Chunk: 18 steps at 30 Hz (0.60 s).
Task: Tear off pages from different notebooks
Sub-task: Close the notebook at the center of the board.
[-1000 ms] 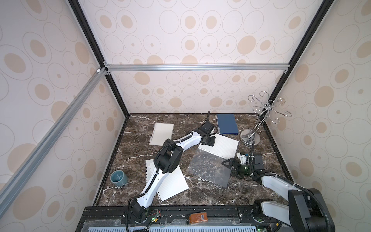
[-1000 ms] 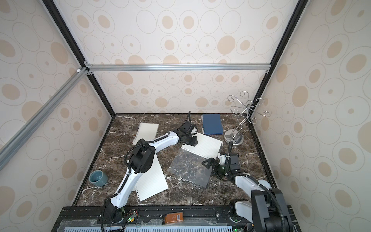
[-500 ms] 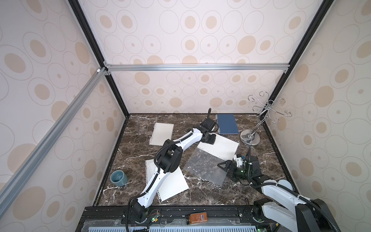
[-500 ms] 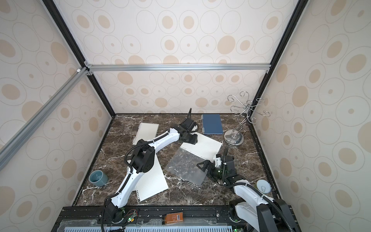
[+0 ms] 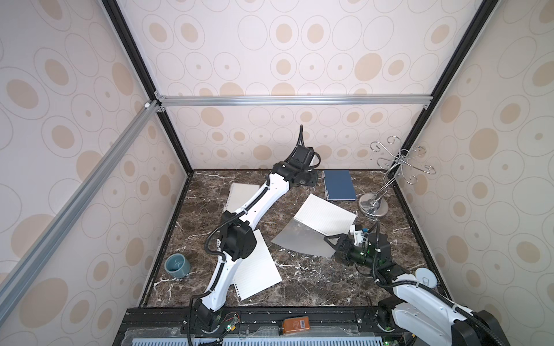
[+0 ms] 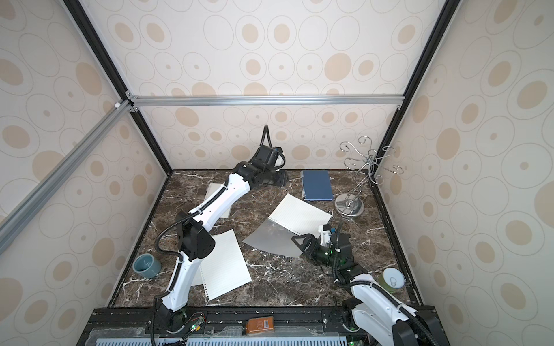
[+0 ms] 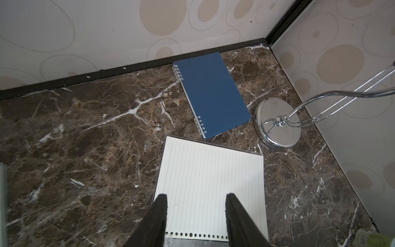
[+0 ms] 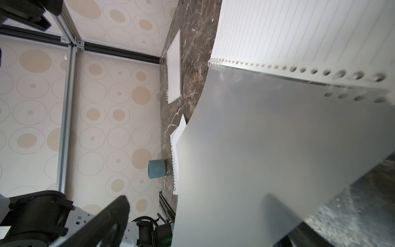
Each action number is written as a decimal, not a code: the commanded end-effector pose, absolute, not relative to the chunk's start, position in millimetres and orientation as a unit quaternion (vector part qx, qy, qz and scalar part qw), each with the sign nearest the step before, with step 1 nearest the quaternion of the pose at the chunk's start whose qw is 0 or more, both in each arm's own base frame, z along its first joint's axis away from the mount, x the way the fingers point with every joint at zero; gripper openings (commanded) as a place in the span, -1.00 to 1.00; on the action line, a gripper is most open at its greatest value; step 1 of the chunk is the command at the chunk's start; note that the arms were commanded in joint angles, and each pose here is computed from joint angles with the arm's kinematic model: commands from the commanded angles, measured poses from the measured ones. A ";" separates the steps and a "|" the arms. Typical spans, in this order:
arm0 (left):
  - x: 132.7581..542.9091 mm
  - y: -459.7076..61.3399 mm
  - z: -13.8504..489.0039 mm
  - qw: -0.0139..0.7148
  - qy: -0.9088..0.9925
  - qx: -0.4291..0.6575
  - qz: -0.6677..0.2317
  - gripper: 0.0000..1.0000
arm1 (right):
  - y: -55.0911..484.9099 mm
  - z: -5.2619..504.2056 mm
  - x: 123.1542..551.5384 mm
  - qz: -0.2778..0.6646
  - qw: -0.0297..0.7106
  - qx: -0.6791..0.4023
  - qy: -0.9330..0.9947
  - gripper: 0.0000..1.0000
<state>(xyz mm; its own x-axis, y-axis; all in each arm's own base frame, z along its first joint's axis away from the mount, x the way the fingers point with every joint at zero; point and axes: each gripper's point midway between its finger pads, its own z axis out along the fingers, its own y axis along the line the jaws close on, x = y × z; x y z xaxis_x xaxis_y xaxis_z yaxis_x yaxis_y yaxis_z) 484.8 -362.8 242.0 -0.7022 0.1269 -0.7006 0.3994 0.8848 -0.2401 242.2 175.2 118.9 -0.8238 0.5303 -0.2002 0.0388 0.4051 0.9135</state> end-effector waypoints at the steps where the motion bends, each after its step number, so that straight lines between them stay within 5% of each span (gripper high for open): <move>1: 482.0 -343.2 244.9 0.360 0.907 0.144 -0.162 -0.09 | 171.4 130.8 250.8 0.521 0.269 0.191 0.787 1.00; 18: 472.9 -312.0 285.2 0.403 0.897 0.125 -0.130 -0.08 | 169.2 181.4 288.8 0.517 0.347 0.177 0.762 0.99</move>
